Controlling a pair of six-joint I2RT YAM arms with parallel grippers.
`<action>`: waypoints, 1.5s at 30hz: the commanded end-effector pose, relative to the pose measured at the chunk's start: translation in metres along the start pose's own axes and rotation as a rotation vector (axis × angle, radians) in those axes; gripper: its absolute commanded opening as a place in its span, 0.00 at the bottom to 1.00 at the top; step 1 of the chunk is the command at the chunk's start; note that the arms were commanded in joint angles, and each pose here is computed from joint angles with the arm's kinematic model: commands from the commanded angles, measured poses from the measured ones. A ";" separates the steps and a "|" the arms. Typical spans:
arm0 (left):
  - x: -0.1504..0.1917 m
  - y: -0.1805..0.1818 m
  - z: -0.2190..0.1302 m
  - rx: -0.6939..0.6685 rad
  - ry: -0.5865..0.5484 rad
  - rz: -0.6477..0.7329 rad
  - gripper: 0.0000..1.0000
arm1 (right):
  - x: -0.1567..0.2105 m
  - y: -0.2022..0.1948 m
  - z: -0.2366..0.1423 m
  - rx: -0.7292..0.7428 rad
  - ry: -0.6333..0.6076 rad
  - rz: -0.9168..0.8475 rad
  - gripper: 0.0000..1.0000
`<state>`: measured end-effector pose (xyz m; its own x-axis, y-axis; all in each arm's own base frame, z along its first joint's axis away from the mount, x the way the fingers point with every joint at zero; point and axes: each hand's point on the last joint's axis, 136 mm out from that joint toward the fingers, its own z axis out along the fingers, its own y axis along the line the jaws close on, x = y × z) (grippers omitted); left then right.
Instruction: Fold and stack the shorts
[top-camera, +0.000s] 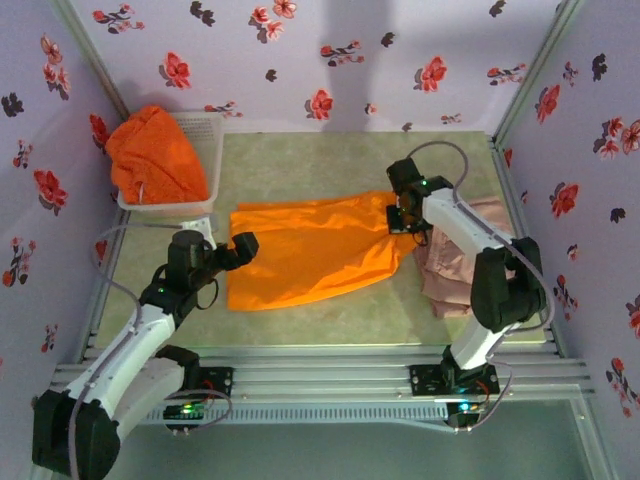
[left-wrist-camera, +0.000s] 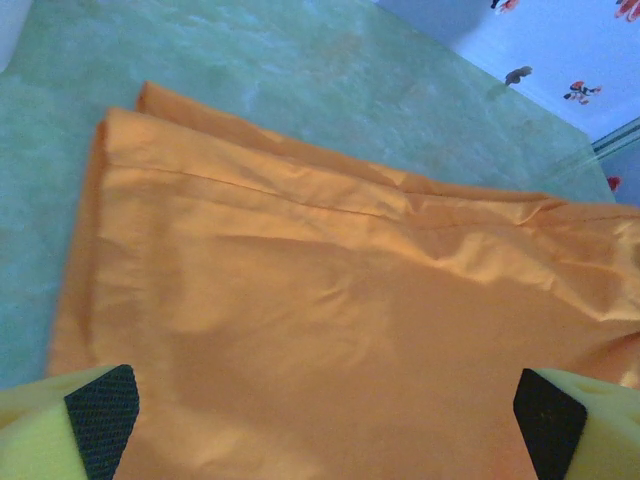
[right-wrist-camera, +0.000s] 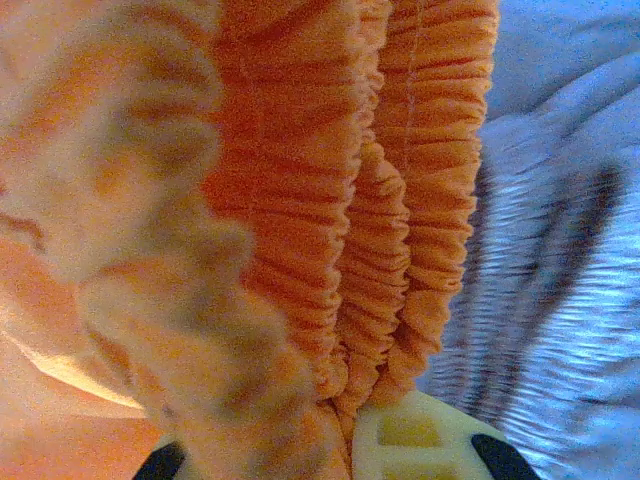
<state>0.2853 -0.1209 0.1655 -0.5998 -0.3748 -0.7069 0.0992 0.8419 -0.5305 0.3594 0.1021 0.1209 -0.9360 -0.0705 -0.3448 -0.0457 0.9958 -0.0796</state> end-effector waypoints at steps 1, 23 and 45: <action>-0.006 -0.001 -0.003 0.006 -0.035 0.014 0.99 | -0.005 -0.045 -0.041 0.250 -0.012 -0.099 0.00; 0.003 0.007 -0.003 -0.016 -0.023 -0.001 0.99 | -0.047 0.054 -0.081 0.629 -0.119 -0.423 0.00; -0.008 0.000 -0.002 0.021 -0.074 -0.088 0.99 | 0.008 0.303 -0.117 -0.739 0.006 -0.228 0.81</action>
<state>0.2803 -0.1169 0.1512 -0.5962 -0.4237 -0.6819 0.0608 0.8231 -0.5647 0.3054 0.3786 0.1282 -0.8791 -0.3798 -0.2879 -0.4389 0.8807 0.1783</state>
